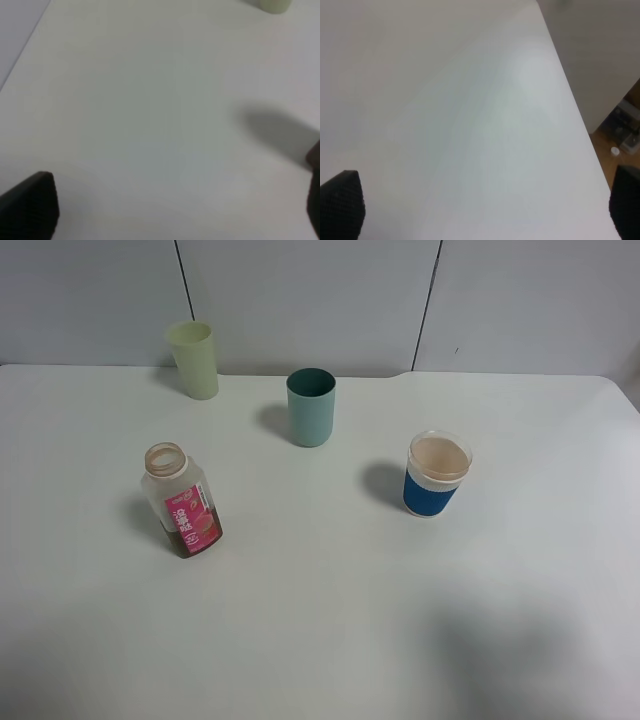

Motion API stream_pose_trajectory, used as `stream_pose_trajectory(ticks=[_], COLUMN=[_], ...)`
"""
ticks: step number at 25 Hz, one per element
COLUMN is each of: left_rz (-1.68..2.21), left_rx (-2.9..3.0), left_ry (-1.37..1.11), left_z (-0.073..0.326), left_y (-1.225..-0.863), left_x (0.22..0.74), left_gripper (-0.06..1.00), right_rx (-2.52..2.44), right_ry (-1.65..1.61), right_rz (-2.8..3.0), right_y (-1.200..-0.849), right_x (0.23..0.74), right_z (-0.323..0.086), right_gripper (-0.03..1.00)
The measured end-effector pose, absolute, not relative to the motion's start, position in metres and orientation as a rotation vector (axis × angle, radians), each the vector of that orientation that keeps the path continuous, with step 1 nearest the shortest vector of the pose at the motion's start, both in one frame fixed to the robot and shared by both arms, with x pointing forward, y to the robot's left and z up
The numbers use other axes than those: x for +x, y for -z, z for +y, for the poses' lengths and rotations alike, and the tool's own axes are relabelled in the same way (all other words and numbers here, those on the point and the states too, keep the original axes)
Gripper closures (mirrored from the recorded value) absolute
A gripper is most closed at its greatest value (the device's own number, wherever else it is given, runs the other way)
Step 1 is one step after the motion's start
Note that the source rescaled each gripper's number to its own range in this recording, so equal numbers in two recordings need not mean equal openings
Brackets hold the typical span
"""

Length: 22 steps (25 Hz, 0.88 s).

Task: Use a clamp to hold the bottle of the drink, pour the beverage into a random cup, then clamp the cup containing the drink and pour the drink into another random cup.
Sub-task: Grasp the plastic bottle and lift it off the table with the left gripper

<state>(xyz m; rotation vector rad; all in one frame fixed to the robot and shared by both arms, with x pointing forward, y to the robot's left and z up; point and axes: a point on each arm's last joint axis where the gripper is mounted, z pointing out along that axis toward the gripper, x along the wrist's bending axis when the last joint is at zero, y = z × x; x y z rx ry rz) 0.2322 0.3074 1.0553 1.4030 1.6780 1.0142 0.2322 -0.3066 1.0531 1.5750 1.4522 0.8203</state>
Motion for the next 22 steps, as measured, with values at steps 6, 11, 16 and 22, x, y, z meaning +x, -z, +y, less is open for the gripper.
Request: stream_pose_trajectory(ticks=[6, 11, 16, 22], left_rz=[1.678, 1.678, 1.666, 1.673], left_rx=[1.403, 1.403, 1.394, 1.425], left_ry=[-1.014, -1.014, -1.023, -1.016], left_z=[0.307, 0.307, 0.307, 0.308], left_y=[-1.055, -1.055, -1.060, -1.079], left_x=[0.232, 0.232, 0.233, 0.251], left_gripper=[-0.06, -0.06, -0.06, -0.06], right_rx=[1.575, 1.575, 1.575, 1.575], right_ry=[-0.820, -0.820, -0.820, -0.820], right_rz=[1.452, 1.452, 1.452, 1.452], right_y=[-1.053, -1.053, -1.053, -1.053], right_x=[0.232, 0.232, 0.232, 0.232], right_z=[-0.307, -0.307, -0.307, -0.307], right_gripper=[-0.03, -0.03, -0.03, -0.03])
